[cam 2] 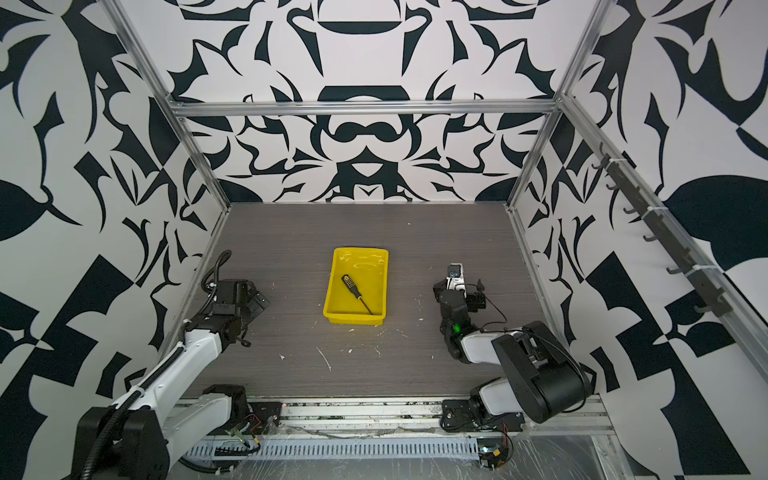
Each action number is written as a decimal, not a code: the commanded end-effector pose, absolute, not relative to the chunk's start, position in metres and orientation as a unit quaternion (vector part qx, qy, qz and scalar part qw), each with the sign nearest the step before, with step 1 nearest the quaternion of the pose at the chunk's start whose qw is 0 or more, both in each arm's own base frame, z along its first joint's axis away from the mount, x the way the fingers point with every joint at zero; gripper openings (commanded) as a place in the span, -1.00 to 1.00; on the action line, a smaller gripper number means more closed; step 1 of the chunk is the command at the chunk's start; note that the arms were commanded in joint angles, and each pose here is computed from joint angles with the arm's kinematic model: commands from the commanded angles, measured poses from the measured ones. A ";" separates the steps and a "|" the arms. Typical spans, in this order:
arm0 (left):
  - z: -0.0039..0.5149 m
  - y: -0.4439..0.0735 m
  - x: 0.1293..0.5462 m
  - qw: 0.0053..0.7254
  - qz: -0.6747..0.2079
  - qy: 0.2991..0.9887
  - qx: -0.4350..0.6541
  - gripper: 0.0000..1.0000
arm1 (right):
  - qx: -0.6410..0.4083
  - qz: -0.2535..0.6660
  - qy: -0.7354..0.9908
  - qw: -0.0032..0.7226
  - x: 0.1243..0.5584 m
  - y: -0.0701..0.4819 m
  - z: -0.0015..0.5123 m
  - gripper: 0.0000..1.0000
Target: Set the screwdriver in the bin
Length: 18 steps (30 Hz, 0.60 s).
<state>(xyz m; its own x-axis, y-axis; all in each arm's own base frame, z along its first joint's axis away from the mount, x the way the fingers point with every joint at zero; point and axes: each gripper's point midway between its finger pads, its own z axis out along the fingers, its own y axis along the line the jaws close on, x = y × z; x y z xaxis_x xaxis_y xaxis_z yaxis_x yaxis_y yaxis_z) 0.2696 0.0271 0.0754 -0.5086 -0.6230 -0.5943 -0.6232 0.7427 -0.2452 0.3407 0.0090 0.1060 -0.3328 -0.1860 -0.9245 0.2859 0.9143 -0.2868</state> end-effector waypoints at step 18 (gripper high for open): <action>0.075 0.025 0.280 0.321 0.008 0.880 -0.351 0.99 | 0.054 -0.138 0.804 0.576 0.378 -0.009 0.088 1.00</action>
